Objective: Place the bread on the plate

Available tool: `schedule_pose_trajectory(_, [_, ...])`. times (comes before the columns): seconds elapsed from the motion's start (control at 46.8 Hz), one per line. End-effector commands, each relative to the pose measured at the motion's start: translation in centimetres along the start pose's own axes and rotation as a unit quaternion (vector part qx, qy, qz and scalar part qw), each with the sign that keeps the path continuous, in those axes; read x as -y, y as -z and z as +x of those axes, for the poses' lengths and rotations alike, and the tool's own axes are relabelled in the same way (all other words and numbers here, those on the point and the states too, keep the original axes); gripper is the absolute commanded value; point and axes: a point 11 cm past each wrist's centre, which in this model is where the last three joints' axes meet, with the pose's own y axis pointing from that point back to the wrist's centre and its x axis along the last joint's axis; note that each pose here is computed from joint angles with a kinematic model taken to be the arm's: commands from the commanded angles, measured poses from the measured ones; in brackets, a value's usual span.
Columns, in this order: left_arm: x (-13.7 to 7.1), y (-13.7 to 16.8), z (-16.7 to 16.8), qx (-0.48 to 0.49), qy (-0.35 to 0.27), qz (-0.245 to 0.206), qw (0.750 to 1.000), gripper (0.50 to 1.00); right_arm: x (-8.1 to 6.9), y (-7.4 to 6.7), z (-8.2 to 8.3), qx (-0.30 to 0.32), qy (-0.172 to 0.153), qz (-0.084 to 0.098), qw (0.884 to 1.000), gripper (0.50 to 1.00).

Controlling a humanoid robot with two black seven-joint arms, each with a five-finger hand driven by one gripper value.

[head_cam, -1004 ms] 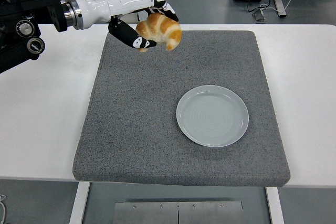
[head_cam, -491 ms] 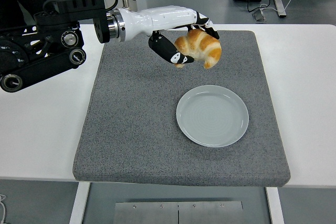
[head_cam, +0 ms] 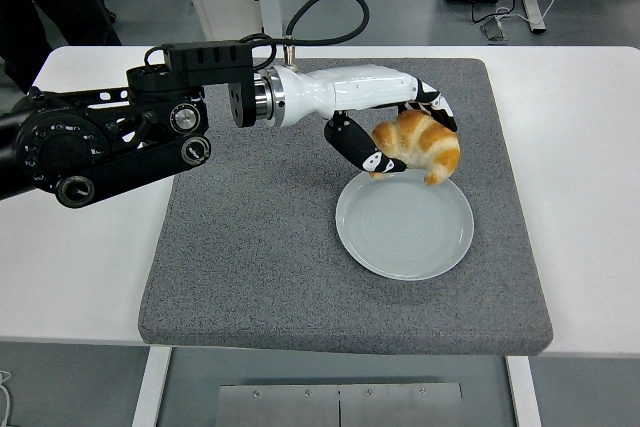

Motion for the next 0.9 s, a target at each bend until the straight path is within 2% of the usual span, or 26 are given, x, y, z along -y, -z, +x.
schedule_pose_trajectory(0.0, [0.2,0.1,-0.3,-0.003,0.002,0.0,1.0,0.667,0.0,0.0,0.0,0.0,0.0,0.0,1.0,1.0])
schedule_pose_trajectory(0.321, [1.1,1.3,-3.8,0.005,0.025,0.01,1.0,0.667,0.0,0.0,0.0,0.001,-0.001,0.0,1.0,1.0])
schedule_pose_trajectory(0.876, [2.0,2.4,-6.4,-0.004,0.039,0.021,0.999,0.667,0.0,0.0,0.0,0.0,0.0,0.0,1.0,1.0])
